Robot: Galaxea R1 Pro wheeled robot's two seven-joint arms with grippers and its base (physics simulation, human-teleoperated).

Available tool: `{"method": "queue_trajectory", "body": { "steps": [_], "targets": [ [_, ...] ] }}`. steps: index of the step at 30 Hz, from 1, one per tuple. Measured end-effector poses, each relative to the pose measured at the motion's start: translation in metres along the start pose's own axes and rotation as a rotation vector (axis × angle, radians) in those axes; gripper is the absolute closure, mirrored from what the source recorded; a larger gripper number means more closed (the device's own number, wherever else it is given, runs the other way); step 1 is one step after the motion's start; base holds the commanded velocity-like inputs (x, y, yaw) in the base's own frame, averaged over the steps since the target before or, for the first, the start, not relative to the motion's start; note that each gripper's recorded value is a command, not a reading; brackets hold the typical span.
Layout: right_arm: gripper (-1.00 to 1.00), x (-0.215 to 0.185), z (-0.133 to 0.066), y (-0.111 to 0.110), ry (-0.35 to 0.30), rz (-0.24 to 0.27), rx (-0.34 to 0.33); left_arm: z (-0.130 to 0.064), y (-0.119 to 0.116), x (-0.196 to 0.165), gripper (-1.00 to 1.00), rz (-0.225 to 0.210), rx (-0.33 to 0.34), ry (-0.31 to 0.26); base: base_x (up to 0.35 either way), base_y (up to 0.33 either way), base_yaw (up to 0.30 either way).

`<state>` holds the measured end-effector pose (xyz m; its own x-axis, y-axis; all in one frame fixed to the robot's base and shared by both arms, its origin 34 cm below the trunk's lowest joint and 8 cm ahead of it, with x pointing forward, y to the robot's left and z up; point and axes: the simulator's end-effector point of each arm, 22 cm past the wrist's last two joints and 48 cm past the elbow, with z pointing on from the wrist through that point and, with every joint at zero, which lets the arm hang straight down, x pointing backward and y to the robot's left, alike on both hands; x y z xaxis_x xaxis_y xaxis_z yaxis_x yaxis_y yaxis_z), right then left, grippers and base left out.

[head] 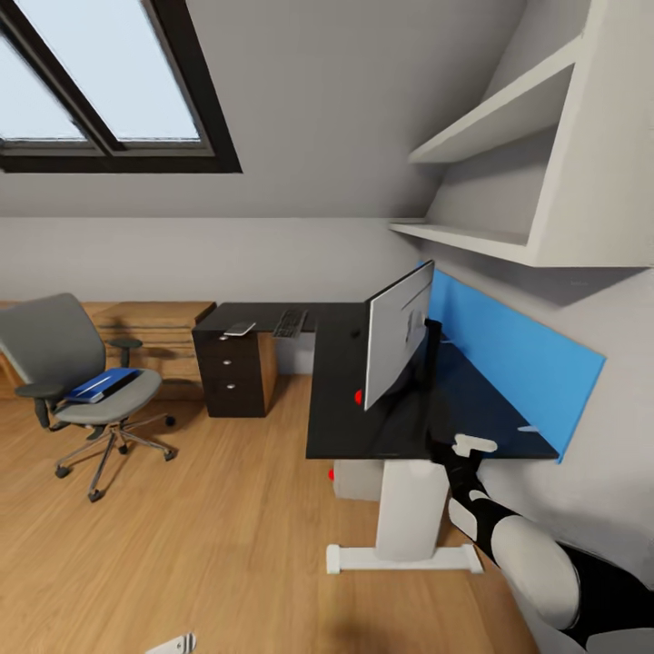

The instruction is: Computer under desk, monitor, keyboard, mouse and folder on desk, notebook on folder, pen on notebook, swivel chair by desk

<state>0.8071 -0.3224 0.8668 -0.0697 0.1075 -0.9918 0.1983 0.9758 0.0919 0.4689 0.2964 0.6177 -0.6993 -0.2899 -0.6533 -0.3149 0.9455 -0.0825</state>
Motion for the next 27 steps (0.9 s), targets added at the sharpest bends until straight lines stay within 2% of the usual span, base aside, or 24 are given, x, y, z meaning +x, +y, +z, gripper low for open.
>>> {"method": "queue_trajectory", "body": {
  "steps": [5, 8, 14, 16, 19, 22, 25, 27],
  "targets": [
    [-1.00, 0.012, -0.006, 0.004, 0.018, 0.002, -0.005, 0.002, 0.003, 0.002, -1.00, -0.001, -0.006, -0.046, -0.333, 0.114, 0.000],
    [-1.00, 0.033, -0.017, 0.003, 0.050, -0.002, -0.005, 0.002, 0.003, 0.003, -1.00, -0.001, -0.008, -0.062, -0.333, 0.111, 0.000],
    [-1.00, 0.085, -0.048, -0.006, 0.131, -0.014, 0.000, 0.002, 0.004, 0.005, -1.00, 0.000, -0.010, -0.071, -0.293, 0.090, 0.000],
    [-1.00, 0.097, -0.056, -0.007, 0.151, -0.017, 0.000, 0.002, 0.004, 0.005, -1.00, -0.001, -0.010, -0.071, -0.132, 0.035, 0.000],
    [-1.00, 0.133, -0.081, -0.014, 0.210, -0.026, 0.004, 0.002, 0.005, 0.008, -1.00, -0.002, -0.012, -0.065, -0.059, 0.016, 0.000],
    [-1.00, 0.154, -0.098, -0.017, 0.246, -0.030, 0.006, 0.003, 0.006, 0.010, -1.00, -0.003, -0.013, -0.065, -0.026, 0.007, 0.000],
    [-1.00, 0.182, -0.122, -0.017, 0.294, -0.031, 0.004, 0.002, 0.008, 0.006, -1.00, -0.005, -0.016, -0.098, -0.010, 0.003, 0.000],
    [-1.00, 0.190, -0.130, -0.015, 0.308, -0.030, 0.001, 0.002, 0.009, 0.004, -1.00, -0.007, -0.018, -0.116, -0.005, 0.001, 0.000]
  ]
}}
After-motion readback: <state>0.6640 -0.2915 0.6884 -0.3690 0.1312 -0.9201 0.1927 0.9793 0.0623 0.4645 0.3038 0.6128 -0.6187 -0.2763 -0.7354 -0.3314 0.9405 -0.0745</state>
